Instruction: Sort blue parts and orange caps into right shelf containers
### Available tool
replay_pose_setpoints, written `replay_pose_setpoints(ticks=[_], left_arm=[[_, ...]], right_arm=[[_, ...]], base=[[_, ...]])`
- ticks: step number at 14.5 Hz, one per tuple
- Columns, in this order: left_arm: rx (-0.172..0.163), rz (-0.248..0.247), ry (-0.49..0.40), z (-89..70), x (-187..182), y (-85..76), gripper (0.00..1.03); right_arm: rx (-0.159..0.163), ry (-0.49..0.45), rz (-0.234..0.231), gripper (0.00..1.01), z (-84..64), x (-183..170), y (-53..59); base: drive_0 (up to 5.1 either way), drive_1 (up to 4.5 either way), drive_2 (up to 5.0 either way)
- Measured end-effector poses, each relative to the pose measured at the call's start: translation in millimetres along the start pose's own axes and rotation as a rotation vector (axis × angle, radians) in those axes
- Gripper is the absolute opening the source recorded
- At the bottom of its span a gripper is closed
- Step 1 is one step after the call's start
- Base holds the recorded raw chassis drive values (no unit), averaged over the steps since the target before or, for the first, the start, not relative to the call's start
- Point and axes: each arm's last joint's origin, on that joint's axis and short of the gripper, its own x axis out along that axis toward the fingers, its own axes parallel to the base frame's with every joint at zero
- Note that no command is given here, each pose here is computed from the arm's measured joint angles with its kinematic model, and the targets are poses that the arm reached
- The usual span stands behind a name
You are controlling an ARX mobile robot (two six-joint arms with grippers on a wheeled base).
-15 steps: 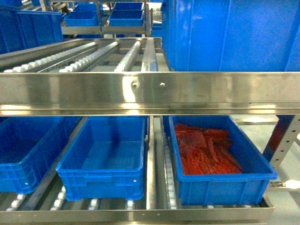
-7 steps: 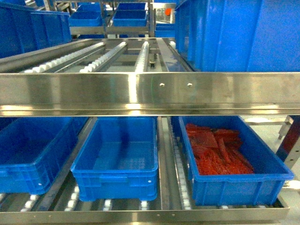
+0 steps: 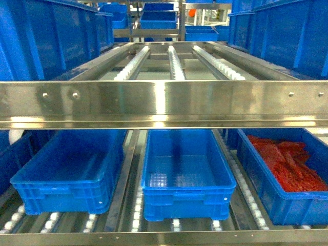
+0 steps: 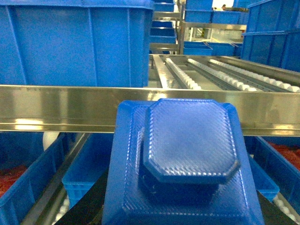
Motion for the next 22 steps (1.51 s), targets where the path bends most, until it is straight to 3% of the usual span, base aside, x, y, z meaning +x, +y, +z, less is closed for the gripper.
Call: replay_pose_setpoints(ticks=[8, 22], left_arm=[[0.000, 0.000, -0.001, 0.1, 0.0, 0.0, 0.43], [0.000, 0.001, -0.001, 0.1, 0.0, 0.0, 0.43]], right_arm=[[0.000, -0.001, 0.000, 0.44, 0.1, 0.0, 0.0], [0.000, -0.001, 0.003, 0.44, 0.1, 0.0, 0.1]], base=[[-4.9, 2.47, 2.5], [0.0, 0.00, 0.0]])
